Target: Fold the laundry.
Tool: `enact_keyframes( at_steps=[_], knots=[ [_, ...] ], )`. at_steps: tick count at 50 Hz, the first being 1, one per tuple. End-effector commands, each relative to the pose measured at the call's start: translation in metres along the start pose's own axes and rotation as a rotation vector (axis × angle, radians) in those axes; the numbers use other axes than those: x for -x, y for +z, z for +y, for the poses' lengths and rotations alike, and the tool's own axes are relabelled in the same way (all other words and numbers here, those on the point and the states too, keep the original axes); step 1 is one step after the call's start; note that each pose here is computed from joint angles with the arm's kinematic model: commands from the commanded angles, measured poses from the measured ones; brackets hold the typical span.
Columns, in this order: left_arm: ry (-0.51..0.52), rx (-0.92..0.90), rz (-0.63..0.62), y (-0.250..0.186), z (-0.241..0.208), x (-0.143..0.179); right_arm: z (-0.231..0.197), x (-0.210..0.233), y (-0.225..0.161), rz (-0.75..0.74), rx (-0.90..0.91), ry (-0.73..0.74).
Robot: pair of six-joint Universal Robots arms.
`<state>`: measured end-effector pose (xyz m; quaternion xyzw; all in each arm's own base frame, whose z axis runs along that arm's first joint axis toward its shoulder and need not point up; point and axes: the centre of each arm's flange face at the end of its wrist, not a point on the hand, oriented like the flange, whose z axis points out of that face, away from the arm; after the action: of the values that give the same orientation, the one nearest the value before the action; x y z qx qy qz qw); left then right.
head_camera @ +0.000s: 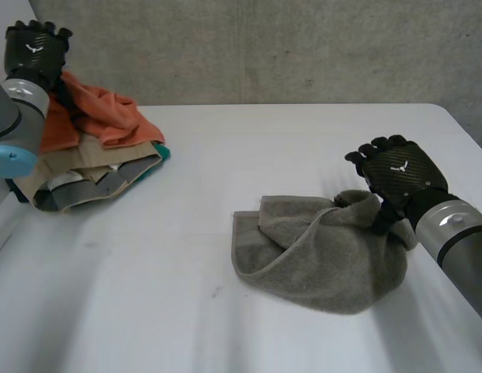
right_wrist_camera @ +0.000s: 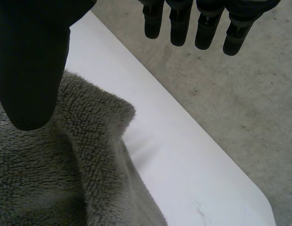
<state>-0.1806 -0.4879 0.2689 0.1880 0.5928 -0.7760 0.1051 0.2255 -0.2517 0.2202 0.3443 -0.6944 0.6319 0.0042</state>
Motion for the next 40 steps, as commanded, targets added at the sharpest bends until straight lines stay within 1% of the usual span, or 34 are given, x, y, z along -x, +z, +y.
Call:
enact_keyframes(
  at_steps=[1, 5, 6, 8, 9, 11, 12, 15, 16, 19, 22, 23, 29, 33, 40],
  knots=[
    [-0.059, -0.05, 0.058, -0.039, -0.051, -0.014, -0.007, -0.009, 0.001, 0.016, -0.025, 0.005],
    [-0.111, -0.046, 0.143, -0.076, -0.08, -0.029, -0.013, -0.014, -0.001, 0.002, -0.035, 0.007],
    [-0.135, -0.023, 0.202, -0.096, -0.086, -0.041, -0.016, -0.017, -0.001, -0.009, -0.032, 0.007],
    [-0.159, 0.011, 0.266, -0.117, -0.09, -0.052, -0.019, -0.02, -0.002, -0.021, -0.026, 0.008],
    [-0.185, 0.056, 0.337, -0.141, -0.092, -0.065, -0.021, -0.023, -0.003, -0.036, -0.012, 0.006],
    [-0.216, 0.105, 0.418, -0.166, -0.092, -0.08, -0.022, -0.026, -0.004, -0.051, 0.004, 0.002],
    [-0.246, 0.167, 0.498, -0.191, -0.089, -0.094, -0.024, -0.027, -0.005, -0.073, 0.023, -0.005],
    [-0.298, 0.264, 0.603, -0.228, -0.082, -0.115, -0.026, -0.027, -0.008, -0.119, 0.048, -0.031],
    [-0.332, 0.315, 0.655, -0.247, -0.077, -0.127, -0.026, -0.025, -0.009, -0.15, 0.063, -0.048],
    [-0.402, 0.405, 0.722, -0.275, -0.065, -0.149, -0.026, -0.021, -0.009, -0.216, 0.09, -0.088],
    [-0.439, 0.45, 0.749, -0.287, -0.057, -0.164, -0.025, -0.017, -0.007, -0.262, 0.114, -0.106],
    [-0.457, 0.471, 0.758, -0.291, -0.052, -0.173, -0.023, -0.012, -0.005, -0.29, 0.132, -0.109],
    [-0.472, 0.522, 0.779, -0.298, -0.036, -0.204, -0.014, 0.0, 0.009, -0.326, 0.146, -0.091],
    [-0.475, 0.562, 0.778, -0.3, -0.027, -0.22, -0.008, 0.007, 0.02, -0.326, 0.131, -0.073],
    [-0.503, 0.641, 0.794, -0.308, -0.022, -0.234, -0.003, 0.015, 0.037, -0.325, 0.111, -0.086]
  ],
)
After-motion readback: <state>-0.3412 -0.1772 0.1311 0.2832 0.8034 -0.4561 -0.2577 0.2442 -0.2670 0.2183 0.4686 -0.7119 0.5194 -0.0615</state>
